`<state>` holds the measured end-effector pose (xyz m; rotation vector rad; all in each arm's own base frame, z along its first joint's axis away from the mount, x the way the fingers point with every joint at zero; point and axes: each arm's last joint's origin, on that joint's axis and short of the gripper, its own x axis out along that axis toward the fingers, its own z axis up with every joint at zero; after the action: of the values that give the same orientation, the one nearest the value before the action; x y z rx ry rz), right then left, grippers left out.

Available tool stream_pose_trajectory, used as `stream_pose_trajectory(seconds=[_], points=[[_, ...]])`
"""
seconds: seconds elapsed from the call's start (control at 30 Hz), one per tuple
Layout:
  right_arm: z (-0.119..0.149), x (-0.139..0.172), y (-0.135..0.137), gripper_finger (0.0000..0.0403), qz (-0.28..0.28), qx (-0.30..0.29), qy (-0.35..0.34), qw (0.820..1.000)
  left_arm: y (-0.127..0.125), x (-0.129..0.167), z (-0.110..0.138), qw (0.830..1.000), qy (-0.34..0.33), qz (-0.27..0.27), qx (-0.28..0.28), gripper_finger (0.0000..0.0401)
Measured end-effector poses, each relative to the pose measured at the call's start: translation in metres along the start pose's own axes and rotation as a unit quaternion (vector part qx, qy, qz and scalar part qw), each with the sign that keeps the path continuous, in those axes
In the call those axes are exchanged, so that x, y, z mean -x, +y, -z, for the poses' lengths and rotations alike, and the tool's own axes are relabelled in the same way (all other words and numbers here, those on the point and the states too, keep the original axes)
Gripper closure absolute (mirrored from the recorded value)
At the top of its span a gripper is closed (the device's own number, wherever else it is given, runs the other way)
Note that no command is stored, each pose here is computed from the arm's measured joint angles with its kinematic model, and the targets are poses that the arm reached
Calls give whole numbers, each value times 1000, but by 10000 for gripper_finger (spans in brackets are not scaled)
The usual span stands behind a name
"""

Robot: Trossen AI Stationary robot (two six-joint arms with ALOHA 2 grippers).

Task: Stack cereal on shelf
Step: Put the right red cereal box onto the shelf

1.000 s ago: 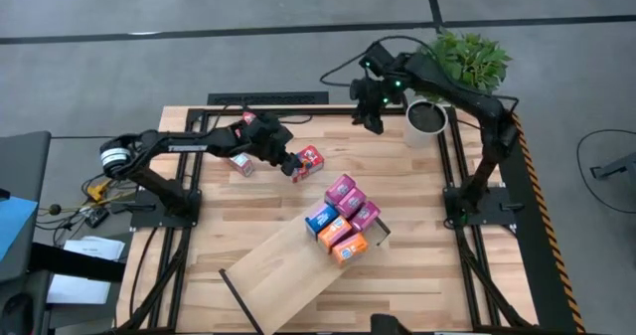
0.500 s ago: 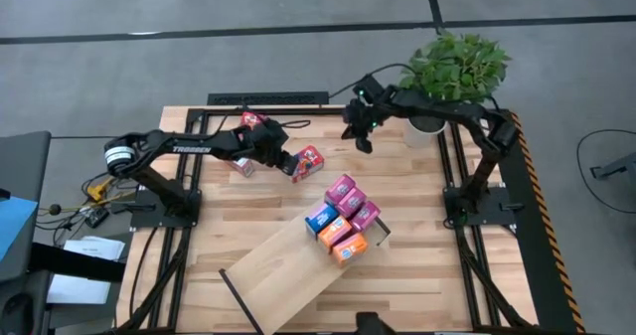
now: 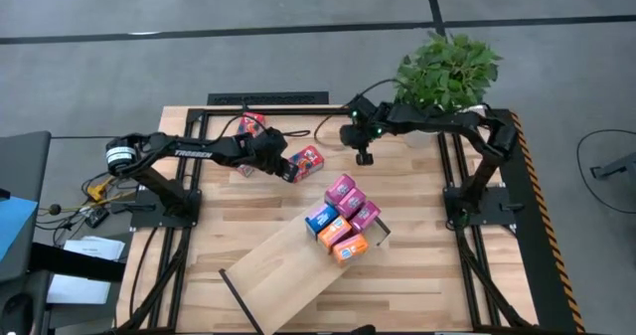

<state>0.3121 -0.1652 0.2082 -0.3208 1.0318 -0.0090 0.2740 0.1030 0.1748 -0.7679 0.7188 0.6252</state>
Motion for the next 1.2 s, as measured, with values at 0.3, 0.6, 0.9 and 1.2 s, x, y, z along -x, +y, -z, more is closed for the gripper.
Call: stream_pose_trajectory(seconds=[0.3, 0.6, 0.9, 1.2], points=[[-23, 21, 22, 384, 41, 64, 43, 996, -1, 0, 1, 1000, -1, 0, -3, 401], [-5, -14, -1, 392, -66, -45, -33, 996, -6, 0, 0, 1000, -5, 26, -9, 401], [-13, -26, 3, 377, -102, -45, -85, 990, 1, 0, 4, 1000, 19, -5, 2, 401], [-16, -28, -4, 395, -123, -50, -141, 981, -6, -8, 10, 1000, -10, -9, -18, 401]])
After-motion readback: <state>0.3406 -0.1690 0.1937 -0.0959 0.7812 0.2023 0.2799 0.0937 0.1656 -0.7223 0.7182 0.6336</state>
